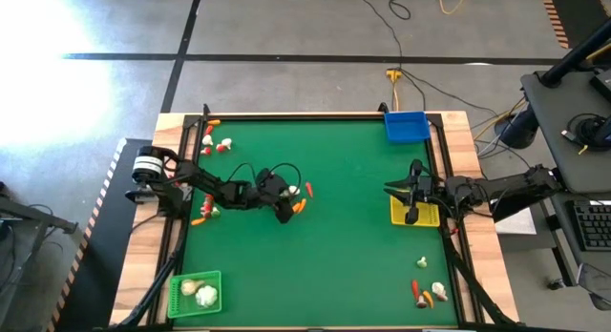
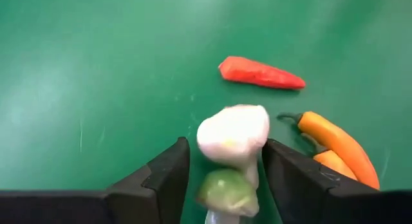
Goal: Sort produce into baskets
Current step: Put the white garlic into the green bin
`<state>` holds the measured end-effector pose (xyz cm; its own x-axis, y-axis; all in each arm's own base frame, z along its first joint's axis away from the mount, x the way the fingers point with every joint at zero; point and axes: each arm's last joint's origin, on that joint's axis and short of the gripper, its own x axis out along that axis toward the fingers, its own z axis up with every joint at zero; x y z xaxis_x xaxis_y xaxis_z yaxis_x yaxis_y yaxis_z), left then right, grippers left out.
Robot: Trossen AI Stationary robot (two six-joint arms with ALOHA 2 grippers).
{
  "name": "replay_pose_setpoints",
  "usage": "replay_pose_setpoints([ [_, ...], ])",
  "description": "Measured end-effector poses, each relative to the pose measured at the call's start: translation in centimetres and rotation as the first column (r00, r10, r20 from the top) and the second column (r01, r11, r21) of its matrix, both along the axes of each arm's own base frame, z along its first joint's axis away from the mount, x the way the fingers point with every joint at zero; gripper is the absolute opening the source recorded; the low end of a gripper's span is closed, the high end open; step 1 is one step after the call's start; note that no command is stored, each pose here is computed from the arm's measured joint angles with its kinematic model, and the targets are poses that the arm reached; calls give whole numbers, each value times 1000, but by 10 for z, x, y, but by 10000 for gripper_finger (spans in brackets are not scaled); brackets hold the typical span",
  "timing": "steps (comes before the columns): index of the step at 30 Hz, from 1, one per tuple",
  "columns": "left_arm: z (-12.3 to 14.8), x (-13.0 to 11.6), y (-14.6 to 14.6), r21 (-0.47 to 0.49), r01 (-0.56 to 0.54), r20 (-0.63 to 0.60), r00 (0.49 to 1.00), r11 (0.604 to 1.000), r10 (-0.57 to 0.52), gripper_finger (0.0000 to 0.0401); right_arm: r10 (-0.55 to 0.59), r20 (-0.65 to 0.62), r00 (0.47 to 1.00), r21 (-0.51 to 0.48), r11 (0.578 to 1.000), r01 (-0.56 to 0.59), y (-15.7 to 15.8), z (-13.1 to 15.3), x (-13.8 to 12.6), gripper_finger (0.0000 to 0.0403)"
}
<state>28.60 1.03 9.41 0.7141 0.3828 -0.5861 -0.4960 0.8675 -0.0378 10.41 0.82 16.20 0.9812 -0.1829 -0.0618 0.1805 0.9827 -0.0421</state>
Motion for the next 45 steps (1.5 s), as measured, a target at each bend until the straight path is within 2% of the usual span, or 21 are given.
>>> replay_pose_setpoints([
  [5,2,2,0,85,71,-35,997,994,-69,146,0,0,1000,0,1000,0,0,0,0,68],
  [16,6,4,0,133,139,-55,990,981,-133,104,0,0,1000,0,1000,0,0,0,0,68],
  [22,40,3,-12,117,239,52,968,964,-246,102,0,0,1000,0,1000,0,0,0,0,68],
  [25,66,-2,-26,75,330,59,940,941,-335,101,0,0,1000,0,1000,0,0,0,0,68],
  [29,97,-15,-57,3,453,7,891,891,-453,101,0,1,1000,0,1000,0,0,0,0,68],
  [34,118,-47,-109,-184,507,-131,836,842,-533,101,0,1,1000,0,1000,0,0,0,0,68],
  [37,119,-76,-139,-296,474,-265,794,829,-548,101,0,0,1000,0,1000,0,0,0,0,68],
  [40,125,-108,-163,-433,365,-392,747,824,-537,101,0,0,1000,0,1000,0,0,0,0,68],
  [42,134,-127,-180,-509,294,-430,727,809,-535,101,0,0,1000,0,1000,0,0,0,0,68],
  [45,148,-152,-205,-580,246,-435,713,776,-551,100,0,0,1000,0,1000,0,0,0,0,68],
])
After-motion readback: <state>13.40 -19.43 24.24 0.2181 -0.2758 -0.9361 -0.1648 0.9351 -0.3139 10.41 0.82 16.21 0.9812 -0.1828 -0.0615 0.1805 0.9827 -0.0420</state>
